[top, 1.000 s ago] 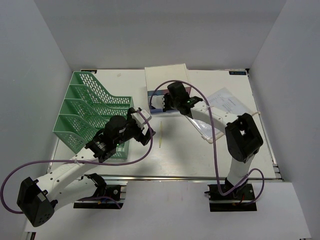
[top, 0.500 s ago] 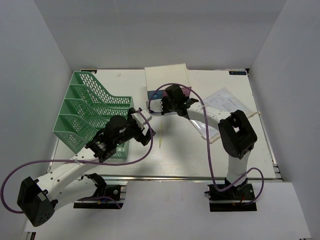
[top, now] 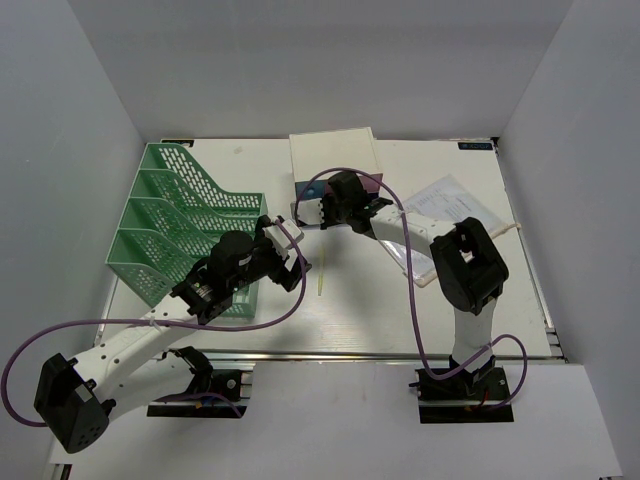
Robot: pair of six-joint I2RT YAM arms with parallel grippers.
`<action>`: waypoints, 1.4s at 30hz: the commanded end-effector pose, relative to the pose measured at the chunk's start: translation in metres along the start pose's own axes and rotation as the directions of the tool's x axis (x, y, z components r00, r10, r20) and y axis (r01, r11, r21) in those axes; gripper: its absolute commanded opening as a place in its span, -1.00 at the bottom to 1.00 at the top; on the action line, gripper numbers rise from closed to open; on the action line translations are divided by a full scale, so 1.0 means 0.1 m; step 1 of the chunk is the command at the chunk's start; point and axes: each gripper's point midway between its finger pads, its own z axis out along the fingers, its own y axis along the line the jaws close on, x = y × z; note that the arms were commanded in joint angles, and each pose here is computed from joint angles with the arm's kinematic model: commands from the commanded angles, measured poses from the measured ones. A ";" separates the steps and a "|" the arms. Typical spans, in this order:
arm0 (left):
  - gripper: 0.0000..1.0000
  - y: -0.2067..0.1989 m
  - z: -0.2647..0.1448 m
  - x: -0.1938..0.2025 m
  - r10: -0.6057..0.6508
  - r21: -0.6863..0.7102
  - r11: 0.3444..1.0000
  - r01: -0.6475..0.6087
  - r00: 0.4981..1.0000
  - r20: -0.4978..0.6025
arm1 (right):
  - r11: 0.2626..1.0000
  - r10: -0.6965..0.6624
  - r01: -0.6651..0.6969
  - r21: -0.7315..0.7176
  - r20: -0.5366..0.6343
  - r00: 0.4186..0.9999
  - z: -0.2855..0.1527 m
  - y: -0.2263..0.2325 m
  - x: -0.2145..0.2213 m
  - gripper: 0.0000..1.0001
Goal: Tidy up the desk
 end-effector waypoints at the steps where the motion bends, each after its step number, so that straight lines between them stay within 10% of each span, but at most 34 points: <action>1: 0.96 -0.01 -0.01 0.05 0.005 0.010 1.000 -0.005 1.000 -0.006 | 0.995 -0.002 0.001 0.096 0.008 1.000 -0.09 -0.33 -0.04 -0.95; 32: 0.96 -0.02 0.00 0.07 0.004 0.012 1.000 -0.004 1.000 -0.010 | 0.990 0.012 -0.010 0.141 -0.013 1.000 -0.06 -0.39 0.01 -0.37; 42: 0.96 -0.03 0.04 0.09 -0.037 0.008 0.999 0.037 0.999 -0.008 | 0.933 0.328 -0.344 0.107 0.147 0.933 -0.69 -0.47 -0.29 -1.00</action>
